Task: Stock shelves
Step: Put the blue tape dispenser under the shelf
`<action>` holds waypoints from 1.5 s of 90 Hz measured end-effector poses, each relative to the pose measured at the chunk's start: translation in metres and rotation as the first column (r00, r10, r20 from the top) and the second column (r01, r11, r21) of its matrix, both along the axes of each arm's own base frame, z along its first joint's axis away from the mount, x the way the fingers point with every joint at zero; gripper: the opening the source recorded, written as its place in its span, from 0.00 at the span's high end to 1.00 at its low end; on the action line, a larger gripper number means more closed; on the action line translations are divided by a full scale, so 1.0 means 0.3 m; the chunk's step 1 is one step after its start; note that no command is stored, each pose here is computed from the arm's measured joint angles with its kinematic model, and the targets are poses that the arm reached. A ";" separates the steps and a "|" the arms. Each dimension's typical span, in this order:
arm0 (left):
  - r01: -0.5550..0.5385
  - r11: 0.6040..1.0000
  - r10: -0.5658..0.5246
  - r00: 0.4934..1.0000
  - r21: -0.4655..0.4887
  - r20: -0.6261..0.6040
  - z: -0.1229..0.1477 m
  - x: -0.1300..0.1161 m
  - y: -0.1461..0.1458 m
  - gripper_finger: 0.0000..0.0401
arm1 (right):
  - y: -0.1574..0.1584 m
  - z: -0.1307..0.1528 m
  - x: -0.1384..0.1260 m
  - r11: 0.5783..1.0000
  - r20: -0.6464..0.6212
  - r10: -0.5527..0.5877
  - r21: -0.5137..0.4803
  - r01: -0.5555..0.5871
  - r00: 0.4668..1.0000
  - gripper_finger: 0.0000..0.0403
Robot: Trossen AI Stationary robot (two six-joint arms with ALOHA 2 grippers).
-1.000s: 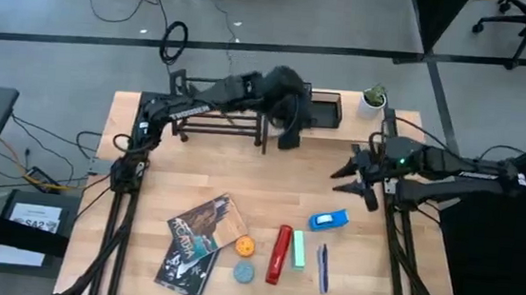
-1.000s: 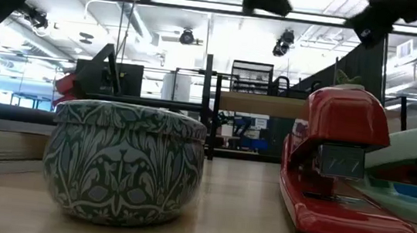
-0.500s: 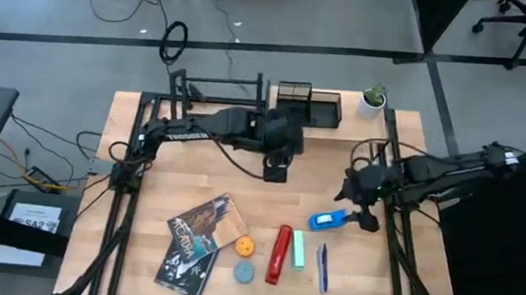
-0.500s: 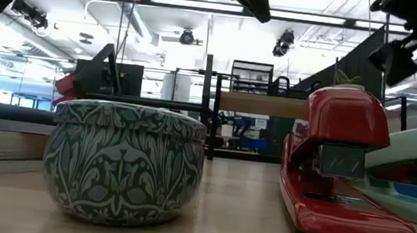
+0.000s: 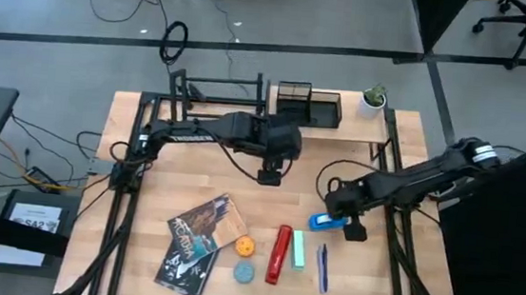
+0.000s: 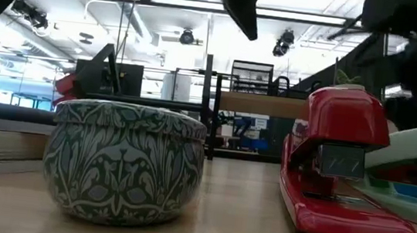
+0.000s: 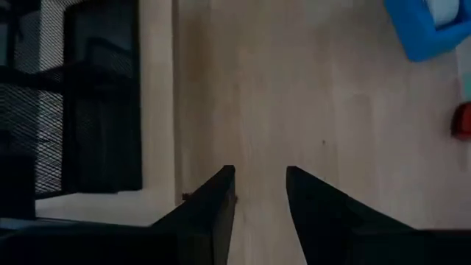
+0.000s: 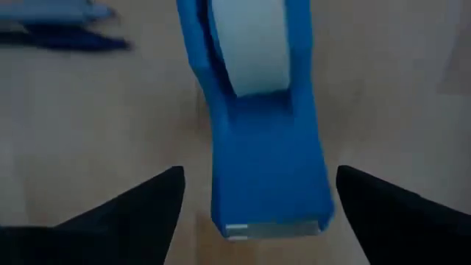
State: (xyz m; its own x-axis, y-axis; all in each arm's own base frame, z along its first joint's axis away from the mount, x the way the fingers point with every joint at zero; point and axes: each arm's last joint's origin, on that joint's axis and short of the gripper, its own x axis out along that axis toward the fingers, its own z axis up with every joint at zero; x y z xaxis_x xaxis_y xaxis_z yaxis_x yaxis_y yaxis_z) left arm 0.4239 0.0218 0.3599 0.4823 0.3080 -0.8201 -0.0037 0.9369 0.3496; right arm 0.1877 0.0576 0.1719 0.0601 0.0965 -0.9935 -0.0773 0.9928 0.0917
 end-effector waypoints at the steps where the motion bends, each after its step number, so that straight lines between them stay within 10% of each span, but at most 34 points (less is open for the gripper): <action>1: 0.000 1.000 0.000 1.000 0.000 -0.002 -0.002 0.000 0.000 0.74 | 0.001 -0.003 0.001 1.000 -0.005 0.001 -0.002 -0.001 1.000 0.21; 35: -0.004 0.999 0.007 0.997 0.036 -0.080 -0.023 -0.018 -0.041 0.74 | 0.020 -0.029 0.021 0.992 -0.012 -0.123 -0.003 0.123 0.992 0.39; 68: -0.007 0.999 0.013 0.991 0.044 -0.133 -0.031 -0.038 -0.096 0.74 | 0.059 -0.036 0.055 1.000 0.095 0.025 0.013 -0.026 0.995 0.49; 96: -0.059 0.979 0.082 0.990 0.194 -0.114 -0.010 -0.056 -0.122 0.74 | 0.060 -0.029 0.053 0.966 0.093 -0.258 0.039 0.255 0.962 0.57; 112: -0.130 0.951 0.150 0.987 0.282 -0.050 0.033 -0.084 -0.122 0.74 | -0.016 0.019 0.117 0.816 0.122 -0.578 0.100 0.569 0.807 0.57; 135: -0.192 0.918 0.204 0.979 0.348 0.000 0.068 -0.109 -0.113 0.74 | -0.225 0.050 0.187 0.425 0.184 -0.901 0.182 0.887 0.394 0.57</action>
State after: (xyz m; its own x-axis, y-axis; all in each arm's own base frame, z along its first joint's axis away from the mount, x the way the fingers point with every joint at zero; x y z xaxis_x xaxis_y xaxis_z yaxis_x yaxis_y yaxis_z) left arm 0.3911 -0.0120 0.3802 0.3548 0.6609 -0.6613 -0.1585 0.7396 0.6541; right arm 0.2438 -0.0099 0.1868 0.3491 -0.1038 -0.9313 0.8279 0.4997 0.2547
